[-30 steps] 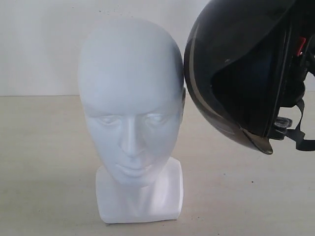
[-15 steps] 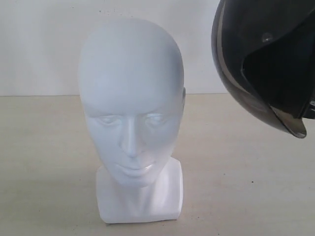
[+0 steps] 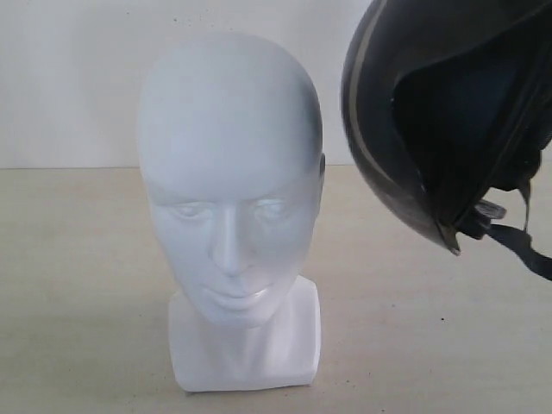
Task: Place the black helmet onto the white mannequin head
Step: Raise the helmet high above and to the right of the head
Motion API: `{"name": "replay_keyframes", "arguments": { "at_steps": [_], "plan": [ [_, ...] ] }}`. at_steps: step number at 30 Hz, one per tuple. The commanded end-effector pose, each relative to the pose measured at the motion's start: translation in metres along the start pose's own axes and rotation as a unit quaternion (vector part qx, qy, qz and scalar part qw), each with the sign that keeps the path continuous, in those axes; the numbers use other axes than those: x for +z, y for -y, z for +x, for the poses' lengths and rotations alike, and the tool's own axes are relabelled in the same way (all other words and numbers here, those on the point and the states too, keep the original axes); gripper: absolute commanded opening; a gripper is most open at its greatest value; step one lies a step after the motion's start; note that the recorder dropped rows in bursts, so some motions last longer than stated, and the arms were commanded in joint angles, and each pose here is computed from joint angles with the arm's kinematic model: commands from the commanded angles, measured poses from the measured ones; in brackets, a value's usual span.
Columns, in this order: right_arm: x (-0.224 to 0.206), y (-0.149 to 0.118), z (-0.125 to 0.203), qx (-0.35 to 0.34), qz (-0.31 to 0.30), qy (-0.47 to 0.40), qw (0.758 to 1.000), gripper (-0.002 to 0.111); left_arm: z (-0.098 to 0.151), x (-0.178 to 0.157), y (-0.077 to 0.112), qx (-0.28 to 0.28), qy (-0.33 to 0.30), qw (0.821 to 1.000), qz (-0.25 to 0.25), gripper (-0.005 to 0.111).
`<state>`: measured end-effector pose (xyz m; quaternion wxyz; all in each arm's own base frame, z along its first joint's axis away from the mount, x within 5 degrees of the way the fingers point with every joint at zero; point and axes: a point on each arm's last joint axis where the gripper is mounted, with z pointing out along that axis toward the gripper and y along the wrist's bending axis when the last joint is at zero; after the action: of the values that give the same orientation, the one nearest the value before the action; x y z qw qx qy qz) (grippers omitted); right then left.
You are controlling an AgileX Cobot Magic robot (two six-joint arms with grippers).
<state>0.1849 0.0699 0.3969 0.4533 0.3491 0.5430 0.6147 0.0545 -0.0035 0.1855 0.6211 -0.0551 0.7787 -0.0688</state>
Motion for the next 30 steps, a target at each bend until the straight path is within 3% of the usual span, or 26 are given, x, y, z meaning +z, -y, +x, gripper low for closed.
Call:
{"name": "replay_keyframes", "arguments": {
  "at_steps": [1, 16, 22, 30],
  "plan": [
    [-0.003, -0.009, 0.002, 0.047, -0.135, -0.011, 0.99, 0.0, 0.0, 0.0, 0.0, -0.001, 0.001, 1.0, 0.002, 0.004],
    [-0.012, -0.013, -0.015, 0.149, -0.232, 0.059, 0.959, 0.0, 0.0, 0.0, 0.0, -0.001, 0.001, 1.0, 0.002, 0.004],
    [-0.006, -0.012, -0.021, 0.204, -0.289, 0.074, 0.932, 0.0, 0.0, 0.0, 0.0, -0.001, 0.001, 1.0, 0.002, 0.004],
    [0.012, 0.004, -0.026, 0.269, -0.316, 0.08, 0.906, 0.0, 0.0, 0.0, 0.0, -0.001, 0.001, 1.0, 0.002, 0.004]
  ]
}}
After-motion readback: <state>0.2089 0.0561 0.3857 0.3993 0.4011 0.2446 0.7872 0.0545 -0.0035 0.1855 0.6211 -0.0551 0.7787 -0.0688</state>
